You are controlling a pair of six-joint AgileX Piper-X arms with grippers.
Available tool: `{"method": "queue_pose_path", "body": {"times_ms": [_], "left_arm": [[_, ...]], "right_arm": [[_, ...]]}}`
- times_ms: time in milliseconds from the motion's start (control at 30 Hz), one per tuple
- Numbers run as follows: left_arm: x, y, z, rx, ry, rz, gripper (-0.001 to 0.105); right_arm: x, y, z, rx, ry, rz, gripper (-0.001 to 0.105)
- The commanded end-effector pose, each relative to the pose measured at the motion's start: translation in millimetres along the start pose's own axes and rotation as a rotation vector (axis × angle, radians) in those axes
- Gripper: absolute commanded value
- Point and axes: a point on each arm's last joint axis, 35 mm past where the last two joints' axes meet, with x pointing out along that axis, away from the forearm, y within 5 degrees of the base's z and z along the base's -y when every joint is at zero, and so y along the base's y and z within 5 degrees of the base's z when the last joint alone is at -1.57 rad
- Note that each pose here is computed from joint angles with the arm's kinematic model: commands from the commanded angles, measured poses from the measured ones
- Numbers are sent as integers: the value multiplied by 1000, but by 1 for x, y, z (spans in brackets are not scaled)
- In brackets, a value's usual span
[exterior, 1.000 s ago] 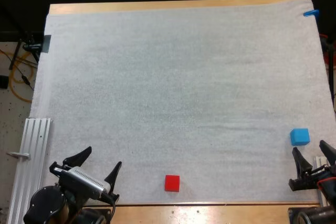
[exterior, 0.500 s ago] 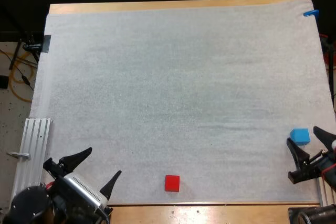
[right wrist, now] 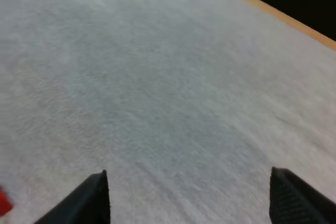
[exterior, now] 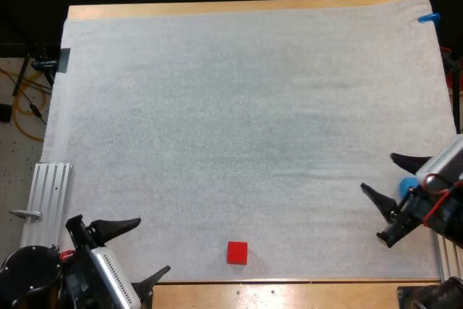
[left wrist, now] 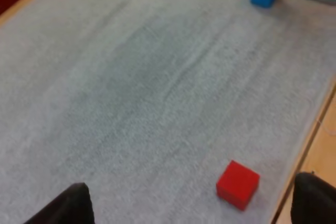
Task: Stack red cube on blue cube
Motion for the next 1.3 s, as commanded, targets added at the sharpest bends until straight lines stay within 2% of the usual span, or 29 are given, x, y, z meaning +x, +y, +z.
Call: {"method": "queue_pose_path", "body": {"times_ms": [0,167,400,533,933,1267], "left_arm": [[-2,-1,-1,0,19,-10,74],[-2,-1,-2,-2,26,-10,74],[-2,-1,-2,-2,26,-10,74],[-2,-1,-2,-2,26,-10,74],[-2,-1,-2,-2,26,-10,74],[-2,-1,-2,-2,26,-10,74]], "right_arm": [[1,0,6,-37,-19,24,62],[18,8,18,-148,-22,138,62],[55,43,33,-307,-1,372,62],[82,65,40,-375,56,415,62],[144,138,46,-428,168,576,62],[185,169,38,-442,212,635,62]]}}
